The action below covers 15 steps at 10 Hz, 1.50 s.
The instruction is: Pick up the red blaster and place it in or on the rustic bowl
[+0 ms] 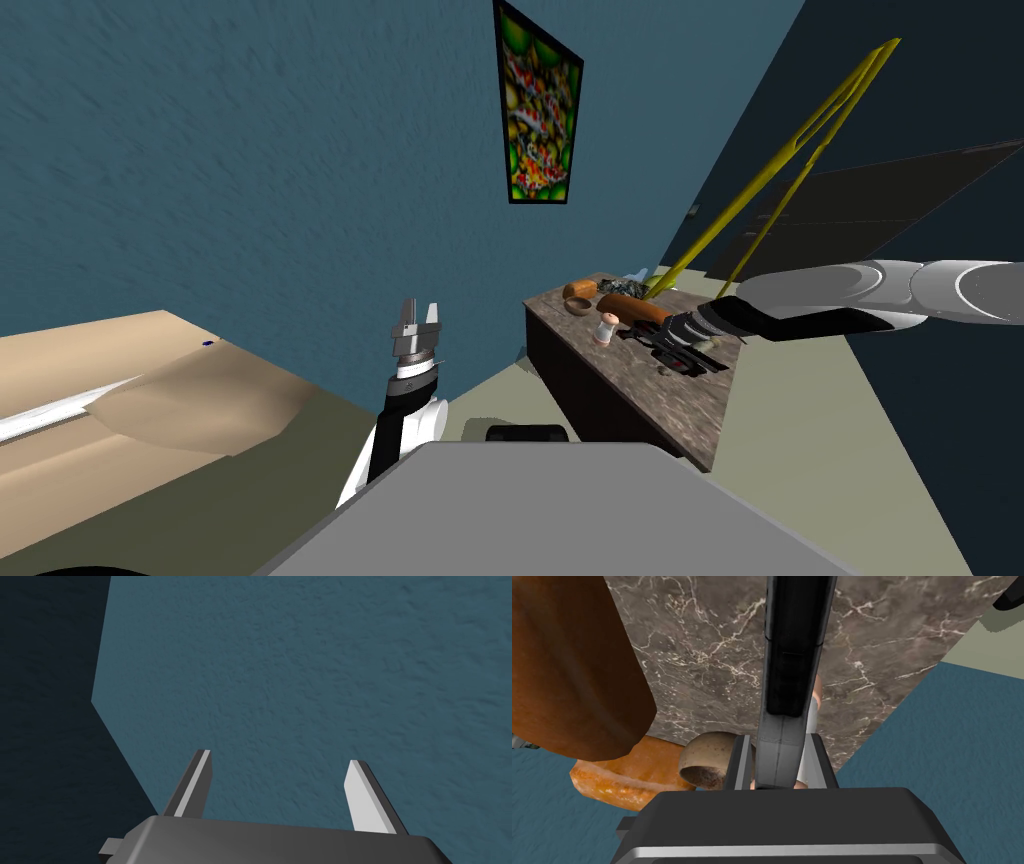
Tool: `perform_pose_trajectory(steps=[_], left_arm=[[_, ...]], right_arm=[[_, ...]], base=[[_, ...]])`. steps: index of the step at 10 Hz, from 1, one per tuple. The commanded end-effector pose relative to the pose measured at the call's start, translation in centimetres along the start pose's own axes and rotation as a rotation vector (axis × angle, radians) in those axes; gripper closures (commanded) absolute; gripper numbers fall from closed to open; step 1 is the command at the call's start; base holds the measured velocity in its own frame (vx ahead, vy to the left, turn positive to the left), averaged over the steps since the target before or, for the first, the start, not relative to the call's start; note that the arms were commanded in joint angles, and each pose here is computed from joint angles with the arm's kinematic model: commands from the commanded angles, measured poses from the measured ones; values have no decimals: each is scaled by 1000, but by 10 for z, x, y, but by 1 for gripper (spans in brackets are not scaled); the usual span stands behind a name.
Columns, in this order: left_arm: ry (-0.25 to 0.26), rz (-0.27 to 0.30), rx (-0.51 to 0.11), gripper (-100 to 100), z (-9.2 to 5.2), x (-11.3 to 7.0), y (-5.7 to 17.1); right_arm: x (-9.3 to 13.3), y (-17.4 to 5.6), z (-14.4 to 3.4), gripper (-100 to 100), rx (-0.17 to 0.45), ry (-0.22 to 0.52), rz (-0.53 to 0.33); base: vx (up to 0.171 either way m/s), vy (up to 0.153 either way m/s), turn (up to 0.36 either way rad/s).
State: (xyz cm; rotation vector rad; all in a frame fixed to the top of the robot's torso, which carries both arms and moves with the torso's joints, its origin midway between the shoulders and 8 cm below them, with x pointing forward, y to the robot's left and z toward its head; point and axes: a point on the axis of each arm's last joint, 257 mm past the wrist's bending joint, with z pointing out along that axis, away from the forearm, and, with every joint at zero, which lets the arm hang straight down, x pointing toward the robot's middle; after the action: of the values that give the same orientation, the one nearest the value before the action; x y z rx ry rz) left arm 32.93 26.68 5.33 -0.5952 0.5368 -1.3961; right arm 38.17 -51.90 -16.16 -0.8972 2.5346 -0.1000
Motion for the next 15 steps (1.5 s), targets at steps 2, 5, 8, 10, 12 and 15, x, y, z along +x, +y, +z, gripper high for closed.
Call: perform_pose_trajectory(steps=[2, 5, 8, 10, 12, 15], left_arm=[[0, 0, 0, 0, 0, 0, 0], [0, 0, 0, 0, 0, 0, 0], [0, 0, 0, 0, 0, 0, 0], [0, 0, 0, 0, 0, 0, 0], [0, 0, 0, 0, 0, 0, 0], [0, 0, 0, 0, 0, 0, 0]], right_arm=[[-8, -12, -10, 100, 27, -12, -15], [-37, -39, -33, 100, 86, -34, -49], [-50, -53, -49, 100, 110, -37, -53], [-50, -56, -58, 100, 98, -19, -23], [-46, -55, -62, 100, 81, -6, 9], [-38, -51, -67, 100, 46, 15, 75]], base=[[-14, 49, 24], [1, 54, 49], [45, 76, 62], [126, 72, 75], [169, 33, 34], [185, 5, 15]])
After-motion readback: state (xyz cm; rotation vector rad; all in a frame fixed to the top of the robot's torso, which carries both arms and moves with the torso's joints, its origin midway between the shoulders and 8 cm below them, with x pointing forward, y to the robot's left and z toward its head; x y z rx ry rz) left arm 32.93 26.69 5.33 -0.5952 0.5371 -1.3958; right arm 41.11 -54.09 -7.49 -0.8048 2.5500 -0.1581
